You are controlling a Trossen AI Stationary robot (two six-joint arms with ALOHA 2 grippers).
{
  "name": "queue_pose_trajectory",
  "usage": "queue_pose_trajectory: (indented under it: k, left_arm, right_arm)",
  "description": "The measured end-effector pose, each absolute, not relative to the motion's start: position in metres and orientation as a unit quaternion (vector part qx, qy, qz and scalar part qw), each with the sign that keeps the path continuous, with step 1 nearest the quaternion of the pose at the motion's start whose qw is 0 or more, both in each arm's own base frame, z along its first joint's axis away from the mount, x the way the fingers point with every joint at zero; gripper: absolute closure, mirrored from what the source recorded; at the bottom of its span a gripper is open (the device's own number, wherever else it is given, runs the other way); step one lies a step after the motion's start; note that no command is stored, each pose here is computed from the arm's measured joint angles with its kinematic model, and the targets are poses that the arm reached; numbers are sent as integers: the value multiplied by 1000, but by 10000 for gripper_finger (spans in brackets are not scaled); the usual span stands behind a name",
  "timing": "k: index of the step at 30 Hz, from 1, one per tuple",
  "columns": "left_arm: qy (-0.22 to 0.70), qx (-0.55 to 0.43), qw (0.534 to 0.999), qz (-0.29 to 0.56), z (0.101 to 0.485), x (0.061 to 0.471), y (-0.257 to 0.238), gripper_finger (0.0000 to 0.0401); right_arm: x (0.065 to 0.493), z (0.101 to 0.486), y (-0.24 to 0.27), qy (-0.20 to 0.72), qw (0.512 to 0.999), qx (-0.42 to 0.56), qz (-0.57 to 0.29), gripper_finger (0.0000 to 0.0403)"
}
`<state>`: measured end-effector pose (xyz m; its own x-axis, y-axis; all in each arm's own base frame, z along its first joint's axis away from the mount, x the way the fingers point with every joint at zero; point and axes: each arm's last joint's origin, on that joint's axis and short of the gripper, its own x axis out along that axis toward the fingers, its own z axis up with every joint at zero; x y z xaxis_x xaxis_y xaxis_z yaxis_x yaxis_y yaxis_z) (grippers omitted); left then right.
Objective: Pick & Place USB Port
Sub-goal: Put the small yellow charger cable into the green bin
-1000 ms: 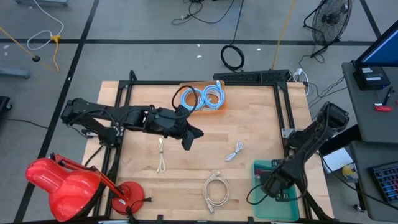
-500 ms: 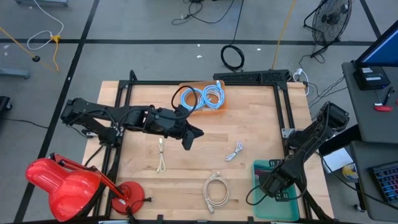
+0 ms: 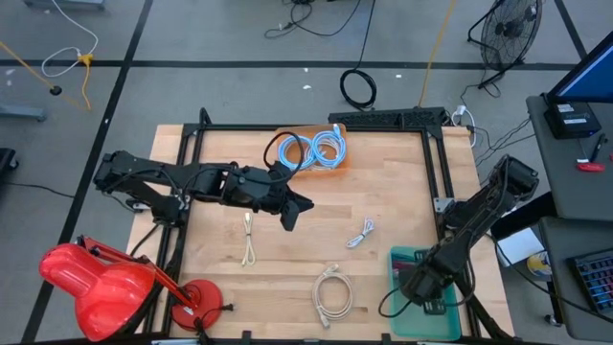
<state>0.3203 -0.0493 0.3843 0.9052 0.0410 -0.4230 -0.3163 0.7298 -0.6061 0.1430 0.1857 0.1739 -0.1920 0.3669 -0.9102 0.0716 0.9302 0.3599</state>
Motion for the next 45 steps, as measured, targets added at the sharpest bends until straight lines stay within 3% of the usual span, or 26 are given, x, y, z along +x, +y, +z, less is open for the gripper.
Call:
queue_pose_trajectory:
  k: [6, 10, 16, 20, 24, 30, 45]
  left_arm:
    - [195, -354, 909, 98, 384, 320, -49, 332]
    - [194, -358, 908, 99, 384, 320, -49, 332]
    - [235, -385, 887, 101, 378, 317, -50, 332]
    - [337, -410, 830, 171, 358, 301, -53, 332]
    - [426, -437, 738, 288, 334, 277, -55, 340]
    - [517, -450, 632, 360, 285, 254, -70, 340]
    - [527, -508, 576, 365, 184, 231, -94, 174]
  right_arm:
    - [140, 171, 186, 767, 611, 141, 135, 395]
    - [145, 179, 176, 757, 621, 160, 126, 401]
    - [155, 206, 152, 692, 689, 181, 119, 402]
    - [153, 214, 129, 672, 722, 151, 68, 402]
    - [156, 221, 105, 636, 760, 131, -15, 402]
    - [184, 234, 80, 536, 820, 197, -32, 393]
    - [232, 270, 56, 307, 888, 340, 35, 304]
